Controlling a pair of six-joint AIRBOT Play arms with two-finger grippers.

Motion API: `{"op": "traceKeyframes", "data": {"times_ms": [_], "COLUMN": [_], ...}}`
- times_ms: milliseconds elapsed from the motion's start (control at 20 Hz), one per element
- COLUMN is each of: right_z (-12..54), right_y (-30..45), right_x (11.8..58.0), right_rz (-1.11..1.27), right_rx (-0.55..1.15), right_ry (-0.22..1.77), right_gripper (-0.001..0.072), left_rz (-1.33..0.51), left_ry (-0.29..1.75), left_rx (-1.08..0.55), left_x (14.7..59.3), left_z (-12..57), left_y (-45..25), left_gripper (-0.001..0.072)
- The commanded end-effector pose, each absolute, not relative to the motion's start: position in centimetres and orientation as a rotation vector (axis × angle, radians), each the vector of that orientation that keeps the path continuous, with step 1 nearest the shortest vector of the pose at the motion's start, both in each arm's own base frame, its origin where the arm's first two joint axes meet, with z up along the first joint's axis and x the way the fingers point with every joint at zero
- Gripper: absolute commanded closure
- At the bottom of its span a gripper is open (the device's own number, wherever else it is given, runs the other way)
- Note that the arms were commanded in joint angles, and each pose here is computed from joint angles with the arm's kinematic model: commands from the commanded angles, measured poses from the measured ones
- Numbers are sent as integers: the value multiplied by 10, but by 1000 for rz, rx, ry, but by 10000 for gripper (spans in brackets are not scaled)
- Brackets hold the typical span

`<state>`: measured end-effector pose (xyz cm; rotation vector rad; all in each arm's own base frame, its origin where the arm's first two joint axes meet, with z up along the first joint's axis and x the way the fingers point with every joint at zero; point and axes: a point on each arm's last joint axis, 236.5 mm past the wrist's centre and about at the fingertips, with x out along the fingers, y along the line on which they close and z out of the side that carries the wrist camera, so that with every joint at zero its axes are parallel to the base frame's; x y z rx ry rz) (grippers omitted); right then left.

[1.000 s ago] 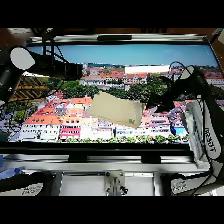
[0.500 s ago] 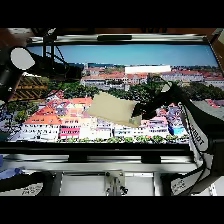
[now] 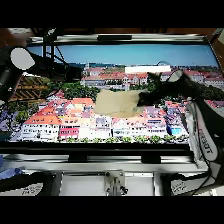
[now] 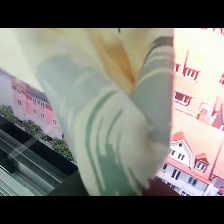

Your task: Fold the shirts.

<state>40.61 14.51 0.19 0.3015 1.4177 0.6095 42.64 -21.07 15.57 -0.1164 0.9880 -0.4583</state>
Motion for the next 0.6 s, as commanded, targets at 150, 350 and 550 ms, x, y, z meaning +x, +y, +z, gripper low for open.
{"op": "traceKeyframes", "data": {"times_ms": [150,350,550], "right_z": [159,208,213], "right_y": [-12,-108,-183], "right_x": [420,389,359], "right_rz": [268,32,-171], "right_rx": [178,225,350], "right_ry": [1099,995,958], "right_gripper": [649,649,649], "left_rz": [-460,-467,-479], "left_ry": [986,985,985], "left_rx": [-114,-104,-95], "left_x": [426,426,423], "left_z": [156,156,156], "left_y": [-210,-212,-217], "left_gripper": [680,680,680]}}
